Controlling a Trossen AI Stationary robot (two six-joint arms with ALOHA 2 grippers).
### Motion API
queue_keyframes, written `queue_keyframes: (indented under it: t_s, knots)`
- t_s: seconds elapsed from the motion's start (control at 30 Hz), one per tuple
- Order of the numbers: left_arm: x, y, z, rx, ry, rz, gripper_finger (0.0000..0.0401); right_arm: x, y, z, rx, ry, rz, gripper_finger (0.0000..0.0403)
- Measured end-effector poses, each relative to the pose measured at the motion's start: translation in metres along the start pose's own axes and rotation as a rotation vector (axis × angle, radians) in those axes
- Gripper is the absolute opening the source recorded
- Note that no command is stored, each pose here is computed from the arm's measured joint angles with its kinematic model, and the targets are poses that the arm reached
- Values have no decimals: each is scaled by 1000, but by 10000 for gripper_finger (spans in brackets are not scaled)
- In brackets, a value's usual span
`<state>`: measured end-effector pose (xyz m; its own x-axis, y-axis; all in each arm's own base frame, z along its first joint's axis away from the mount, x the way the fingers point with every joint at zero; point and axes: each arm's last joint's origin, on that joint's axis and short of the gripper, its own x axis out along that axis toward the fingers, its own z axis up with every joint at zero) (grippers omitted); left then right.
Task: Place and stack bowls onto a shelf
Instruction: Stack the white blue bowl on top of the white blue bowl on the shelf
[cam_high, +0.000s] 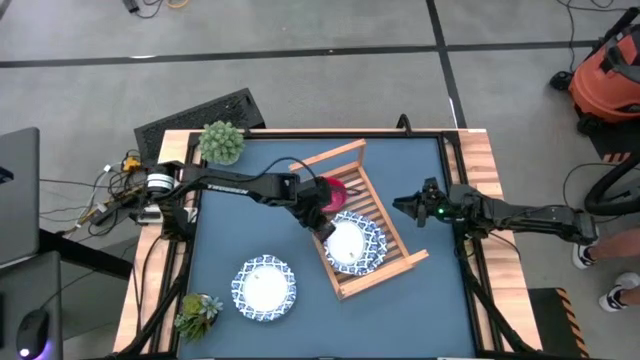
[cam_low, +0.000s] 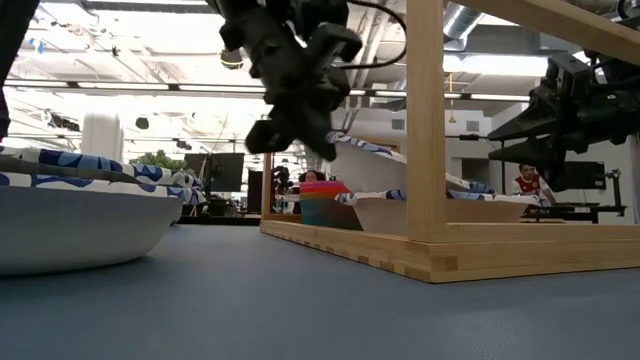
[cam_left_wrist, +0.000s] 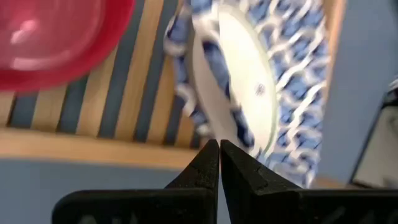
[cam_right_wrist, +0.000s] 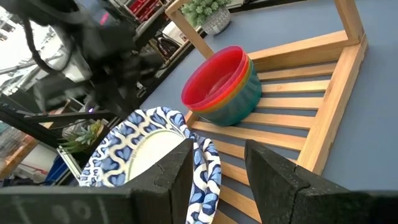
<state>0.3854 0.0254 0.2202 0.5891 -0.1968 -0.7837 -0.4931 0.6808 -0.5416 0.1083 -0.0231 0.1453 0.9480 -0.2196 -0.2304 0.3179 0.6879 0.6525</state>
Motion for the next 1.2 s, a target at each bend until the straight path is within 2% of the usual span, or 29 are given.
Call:
queue_keyframes:
  t_s: [0.17,0.3,0.53,0.6,0.77,0.97,1.07,1.2]
  knots:
    - [-2,2,9,-25,-79,8,0,0,0,0,3,2,-3,171]
    - [2,6,9,-18,-99,59,0,0,0,0,24,6,0,171]
    - [20,16,2,-26,-11,107,0,2,0,-3,-42,52,11,171]
    - [25,13,4,-17,-30,84,0,3,-1,-4,-48,65,-2,171]
    - [29,15,2,-33,-30,108,0,6,-2,-5,-86,108,-46,171]
    - [29,19,0,-52,-33,172,0,9,-4,-7,-66,139,-79,171]
    - [28,18,-2,-44,8,149,0,9,-4,-7,-50,141,-81,171]
    - [6,7,-1,-13,48,139,0,9,-3,-6,-37,136,-79,171]
